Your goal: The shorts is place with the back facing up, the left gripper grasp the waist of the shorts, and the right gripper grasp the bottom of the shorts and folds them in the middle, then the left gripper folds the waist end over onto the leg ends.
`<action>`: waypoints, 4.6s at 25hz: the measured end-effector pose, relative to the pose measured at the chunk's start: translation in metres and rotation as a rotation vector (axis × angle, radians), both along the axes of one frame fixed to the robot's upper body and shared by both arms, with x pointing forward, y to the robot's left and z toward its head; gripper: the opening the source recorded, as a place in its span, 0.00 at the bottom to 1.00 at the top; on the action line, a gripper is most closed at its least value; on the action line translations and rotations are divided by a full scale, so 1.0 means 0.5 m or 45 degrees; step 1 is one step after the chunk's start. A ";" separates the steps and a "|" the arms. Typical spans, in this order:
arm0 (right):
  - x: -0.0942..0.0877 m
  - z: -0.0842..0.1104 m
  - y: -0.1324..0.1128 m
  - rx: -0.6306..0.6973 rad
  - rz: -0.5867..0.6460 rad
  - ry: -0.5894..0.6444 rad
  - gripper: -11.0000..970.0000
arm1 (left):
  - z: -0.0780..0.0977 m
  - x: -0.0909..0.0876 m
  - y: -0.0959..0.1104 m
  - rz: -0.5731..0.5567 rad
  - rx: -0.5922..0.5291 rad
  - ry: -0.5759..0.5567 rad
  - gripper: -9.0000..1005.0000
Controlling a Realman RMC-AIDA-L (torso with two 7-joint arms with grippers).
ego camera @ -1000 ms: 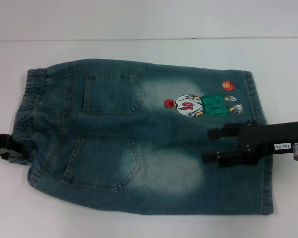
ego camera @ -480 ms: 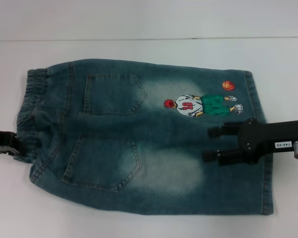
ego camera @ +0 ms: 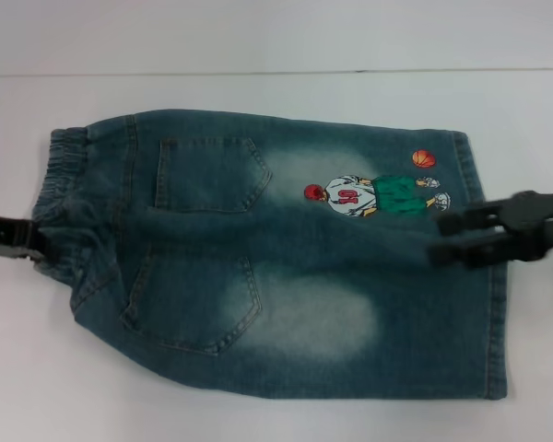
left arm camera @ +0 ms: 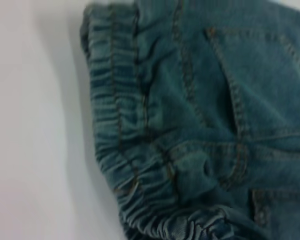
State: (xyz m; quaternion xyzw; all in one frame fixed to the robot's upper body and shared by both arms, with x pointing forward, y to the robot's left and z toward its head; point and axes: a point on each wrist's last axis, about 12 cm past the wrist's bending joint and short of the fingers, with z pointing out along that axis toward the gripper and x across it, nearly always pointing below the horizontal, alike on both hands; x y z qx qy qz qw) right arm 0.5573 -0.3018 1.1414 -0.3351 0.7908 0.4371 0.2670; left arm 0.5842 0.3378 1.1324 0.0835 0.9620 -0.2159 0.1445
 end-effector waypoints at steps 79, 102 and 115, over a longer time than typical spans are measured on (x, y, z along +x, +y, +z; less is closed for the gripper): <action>0.007 -0.056 0.105 -0.731 0.393 0.342 0.27 | 0.015 0.022 -0.018 -0.051 -0.003 -0.080 0.06; 0.046 -0.084 -0.071 -0.058 -0.549 -0.023 0.02 | -0.009 0.059 0.047 0.466 -0.335 -0.392 0.06; 0.095 -0.139 -0.024 -0.114 -0.866 -0.132 0.02 | -0.060 0.076 0.035 0.594 -0.222 -0.529 0.06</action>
